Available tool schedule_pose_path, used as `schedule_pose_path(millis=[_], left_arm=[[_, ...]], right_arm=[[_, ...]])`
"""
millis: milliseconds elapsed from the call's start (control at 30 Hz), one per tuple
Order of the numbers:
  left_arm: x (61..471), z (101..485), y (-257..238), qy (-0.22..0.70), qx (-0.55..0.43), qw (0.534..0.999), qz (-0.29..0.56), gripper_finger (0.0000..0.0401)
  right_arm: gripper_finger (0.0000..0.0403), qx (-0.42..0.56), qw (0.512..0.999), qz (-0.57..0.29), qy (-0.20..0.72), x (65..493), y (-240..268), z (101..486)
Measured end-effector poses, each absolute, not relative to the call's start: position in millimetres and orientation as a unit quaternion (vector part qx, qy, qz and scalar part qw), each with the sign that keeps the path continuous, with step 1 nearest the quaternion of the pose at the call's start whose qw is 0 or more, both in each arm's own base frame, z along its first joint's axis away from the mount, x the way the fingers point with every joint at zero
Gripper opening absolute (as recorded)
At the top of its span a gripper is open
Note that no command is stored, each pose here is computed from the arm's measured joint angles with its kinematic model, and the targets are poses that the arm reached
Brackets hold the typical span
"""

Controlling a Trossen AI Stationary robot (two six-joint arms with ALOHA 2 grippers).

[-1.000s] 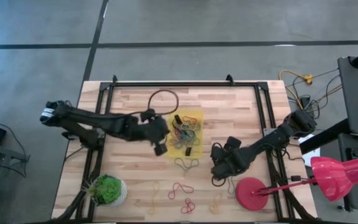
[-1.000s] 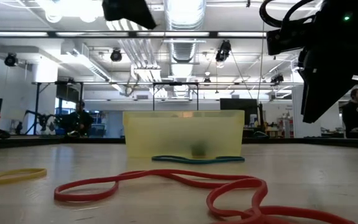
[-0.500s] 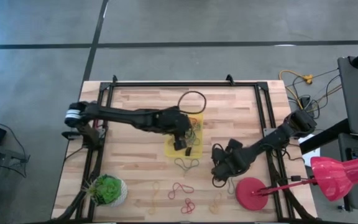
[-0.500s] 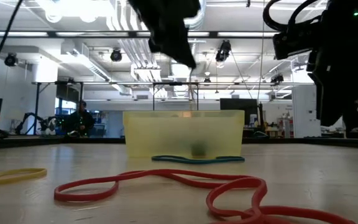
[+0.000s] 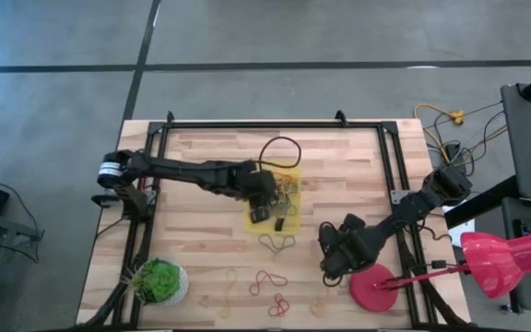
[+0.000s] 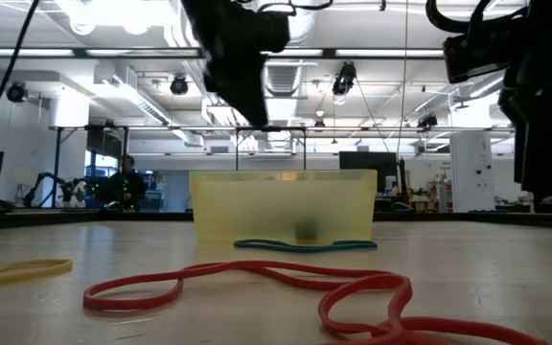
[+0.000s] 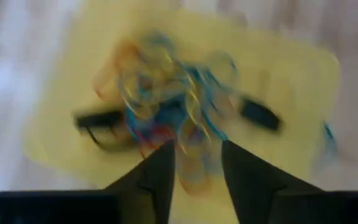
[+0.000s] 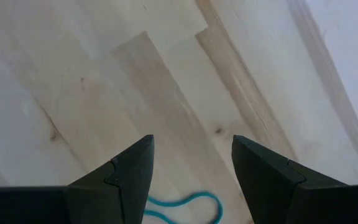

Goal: Pick and place rubber bands into bin
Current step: Put the yellow rubber band into the yellow bin

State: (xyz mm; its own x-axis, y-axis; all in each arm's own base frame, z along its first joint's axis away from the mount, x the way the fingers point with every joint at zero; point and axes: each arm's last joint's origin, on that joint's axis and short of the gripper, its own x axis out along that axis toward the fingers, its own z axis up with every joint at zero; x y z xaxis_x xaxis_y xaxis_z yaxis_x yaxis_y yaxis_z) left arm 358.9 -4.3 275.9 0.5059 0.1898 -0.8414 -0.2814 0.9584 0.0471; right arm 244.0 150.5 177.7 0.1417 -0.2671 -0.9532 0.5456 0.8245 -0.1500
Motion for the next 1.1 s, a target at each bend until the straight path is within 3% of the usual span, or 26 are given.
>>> schedule_pose_path(millis=[133, 300, 600, 867, 1100], left_arm=[[342.4, 276.9, -26.0, 0.53, -0.045, 0.842, 0.092, 0.0152], [317.6, 275.3, -71.7, 0.555, -0.035, 0.83, 0.056, 0.0163], [275.9, 240.5, -120.9, 0.58, -0.124, 0.79, 0.158, 0.0164], [249.5, 215.4, -149.4, 0.574, -0.243, 0.741, 0.25, 0.0164], [246.1, 218.6, -181.4, 0.515, -0.311, 0.768, 0.221, 0.0164]], right_arm=[[0.0203, 0.116, 0.75, -0.269, 0.593, 244.9, 150.8, 177.7], [0.0203, 0.124, 0.775, -0.232, 0.575, 252.7, 155.7, 178.0], [0.0203, 0.201, 0.82, -0.181, 0.504, 276.2, 165.8, 187.2], [0.0203, 0.347, 0.816, -0.19, 0.421, 300.5, 165.3, 203.7], [0.0203, 0.404, 0.804, -0.193, 0.392, 310.0, 166.9, 219.1]])
